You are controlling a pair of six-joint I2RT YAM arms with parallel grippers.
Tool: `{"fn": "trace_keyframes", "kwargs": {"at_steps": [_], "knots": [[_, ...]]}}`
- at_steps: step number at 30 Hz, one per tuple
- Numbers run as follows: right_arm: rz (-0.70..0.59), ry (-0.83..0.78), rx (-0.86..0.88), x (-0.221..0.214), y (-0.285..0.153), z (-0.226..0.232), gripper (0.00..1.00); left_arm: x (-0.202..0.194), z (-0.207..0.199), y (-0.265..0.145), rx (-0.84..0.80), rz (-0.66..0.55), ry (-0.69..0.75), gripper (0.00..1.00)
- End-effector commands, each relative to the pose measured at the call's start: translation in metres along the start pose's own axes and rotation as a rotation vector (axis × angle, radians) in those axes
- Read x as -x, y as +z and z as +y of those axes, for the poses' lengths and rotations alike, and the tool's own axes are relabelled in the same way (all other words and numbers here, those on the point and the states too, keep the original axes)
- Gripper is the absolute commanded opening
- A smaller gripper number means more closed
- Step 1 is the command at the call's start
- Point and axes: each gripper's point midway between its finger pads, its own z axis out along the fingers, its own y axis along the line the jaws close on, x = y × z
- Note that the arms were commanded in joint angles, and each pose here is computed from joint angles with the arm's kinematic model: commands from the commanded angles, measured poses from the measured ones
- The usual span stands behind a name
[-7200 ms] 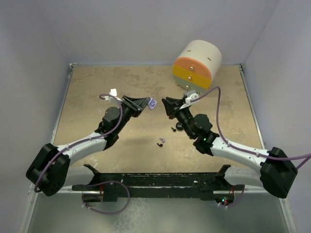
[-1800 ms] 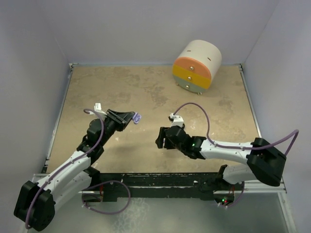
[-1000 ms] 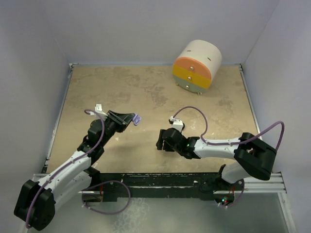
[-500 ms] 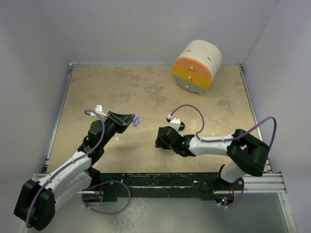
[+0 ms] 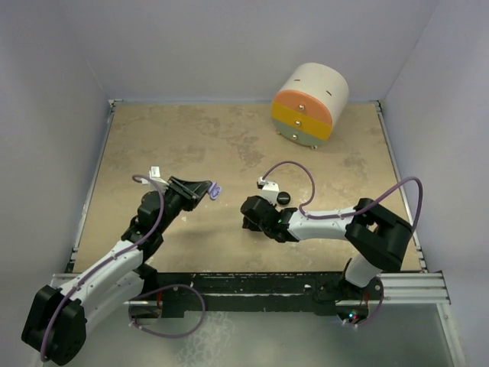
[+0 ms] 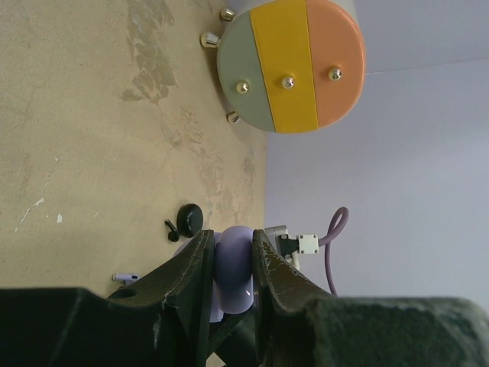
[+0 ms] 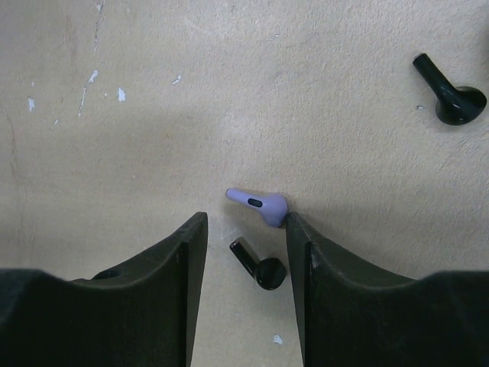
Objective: Insert the wireless bluetooth earbuds into the charging case
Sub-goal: Pick up the earbud from the center of the board.
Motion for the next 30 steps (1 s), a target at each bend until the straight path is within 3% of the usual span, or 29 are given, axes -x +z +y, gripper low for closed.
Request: {"fn": "trace_keyframes", "kwargs": {"at_steps": [1,16,23,30], "knots": [[0.027,-0.046,-0.103,-0.011,0.003,-0.026,0.48,0.004,-0.016,-0.002,-0.063,-0.015,0.005,0.0],[-0.004,-0.034,-0.105,0.006,0.005,-0.014,0.49,0.005,-0.011,-0.005,-0.059,-0.023,0.001,0.0],[-0.003,-0.005,-0.062,0.009,-0.009,-0.012,0.64,0.004,-0.009,-0.005,-0.053,-0.024,0.001,0.0],[0.024,0.01,0.037,0.0,-0.011,0.004,0.66,0.005,-0.009,-0.004,-0.052,-0.026,0.001,0.0]]}}
